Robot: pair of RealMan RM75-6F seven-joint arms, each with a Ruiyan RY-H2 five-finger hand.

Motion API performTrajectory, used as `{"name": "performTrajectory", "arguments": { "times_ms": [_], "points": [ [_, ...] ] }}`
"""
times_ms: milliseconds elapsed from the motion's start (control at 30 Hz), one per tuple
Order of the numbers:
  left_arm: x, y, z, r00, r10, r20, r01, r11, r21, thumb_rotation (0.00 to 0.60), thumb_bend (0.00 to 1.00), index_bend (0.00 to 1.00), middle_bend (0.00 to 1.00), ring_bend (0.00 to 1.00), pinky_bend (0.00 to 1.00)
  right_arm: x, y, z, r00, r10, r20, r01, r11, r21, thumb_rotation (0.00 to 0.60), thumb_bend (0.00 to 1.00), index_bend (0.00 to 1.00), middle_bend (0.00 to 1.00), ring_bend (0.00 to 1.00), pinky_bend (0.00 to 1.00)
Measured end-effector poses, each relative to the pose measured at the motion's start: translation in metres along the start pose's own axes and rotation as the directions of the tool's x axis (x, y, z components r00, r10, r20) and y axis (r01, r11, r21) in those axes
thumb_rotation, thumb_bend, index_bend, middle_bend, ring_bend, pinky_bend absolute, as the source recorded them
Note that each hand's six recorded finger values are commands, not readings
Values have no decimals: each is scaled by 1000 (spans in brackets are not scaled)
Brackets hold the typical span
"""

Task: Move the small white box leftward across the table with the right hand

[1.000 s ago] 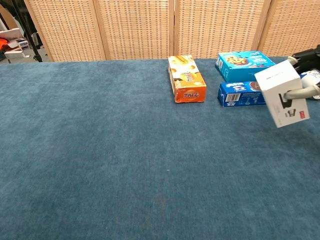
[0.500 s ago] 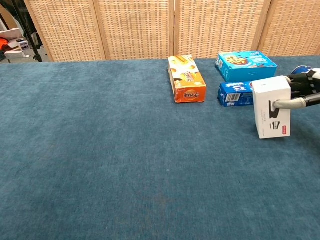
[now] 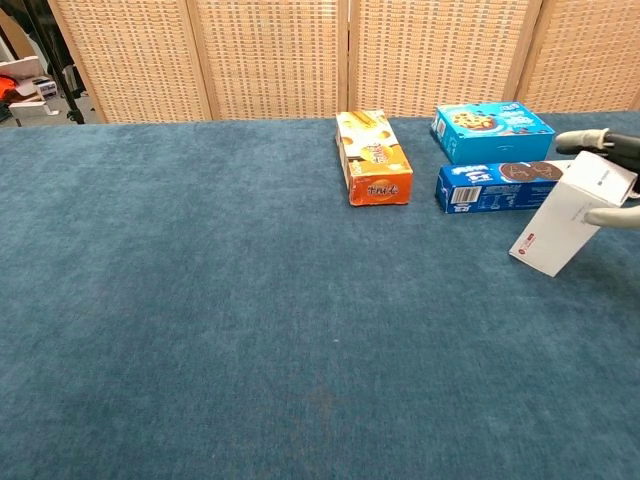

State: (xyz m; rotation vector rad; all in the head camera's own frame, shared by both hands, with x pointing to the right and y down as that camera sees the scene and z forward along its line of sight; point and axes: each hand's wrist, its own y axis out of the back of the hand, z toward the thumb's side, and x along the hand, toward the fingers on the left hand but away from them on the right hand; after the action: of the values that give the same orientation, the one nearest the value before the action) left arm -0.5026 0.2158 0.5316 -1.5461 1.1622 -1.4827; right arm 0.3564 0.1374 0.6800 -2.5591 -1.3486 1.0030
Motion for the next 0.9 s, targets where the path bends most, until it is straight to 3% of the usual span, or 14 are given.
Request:
{"name": "performTrajectory", "arguments": {
  "times_ms": [200, 300, 400, 500, 600, 633, 700, 733, 833, 900],
  "points": [
    [-2, 2, 0, 1000, 7, 2, -7, 1000, -7, 600, 0, 0, 0, 0, 0, 19, 13, 5, 999, -23, -33, 25, 998, 66, 600, 62, 0, 0, 0, 0],
    [-2, 2, 0, 1000, 6, 6, -6, 1000, -6, 600, 0, 0, 0, 0, 0, 25, 20, 7, 998, -43, -49, 51, 985, 163, 600, 53, 0, 0, 0, 0],
    [-3, 2, 2, 1000, 6, 11, -6, 1000, -3, 600, 0, 0, 0, 0, 0, 30, 26, 11, 996, -58, -68, 77, 943, 323, 600, 53, 0, 0, 0, 0],
    [-3, 2, 2, 1000, 9, 12, -9, 1000, -2, 600, 0, 0, 0, 0, 0, 33, 31, 17, 994, -61, -86, 97, 850, 517, 600, 53, 0, 0, 0, 0],
    [-3, 3, 2, 1000, 12, 9, -12, 1000, -3, 600, 0, 0, 0, 0, 0, 32, 35, 26, 993, -55, -104, 112, 713, 692, 600, 53, 0, 0, 0, 0],
    [-3, 3, 1, 1000, 12, 7, -12, 1000, -3, 600, 0, 0, 0, 0, 0, 30, 37, 30, 992, -52, -112, 119, 650, 750, 600, 53, 0, 0, 0, 0],
    [-2, 2, 1, 1000, 11, 4, -11, 1000, -3, 600, 0, 0, 0, 0, 0, 27, 40, 38, 991, -45, -123, 128, 553, 823, 600, 53, 0, 0, 0, 0],
    [-2, 2, 1, 1000, 10, 3, -10, 1000, -2, 600, 0, 0, 0, 0, 0, 24, 41, 43, 991, -39, -130, 133, 487, 863, 600, 53, 0, 0, 0, 0],
    [0, 1, 0, 1000, 7, 0, -7, 1000, 0, 600, 0, 0, 0, 0, 0, 16, 43, 56, 990, -20, -141, 139, 330, 934, 600, 67, 0, 0, 0, 0],
    [0, 1, 0, 1000, 6, -1, -6, 1000, 1, 600, 0, 0, 0, 0, 0, 12, 41, 62, 990, -4, -142, 138, 243, 960, 600, 91, 0, 0, 0, 0]
  ]
}}
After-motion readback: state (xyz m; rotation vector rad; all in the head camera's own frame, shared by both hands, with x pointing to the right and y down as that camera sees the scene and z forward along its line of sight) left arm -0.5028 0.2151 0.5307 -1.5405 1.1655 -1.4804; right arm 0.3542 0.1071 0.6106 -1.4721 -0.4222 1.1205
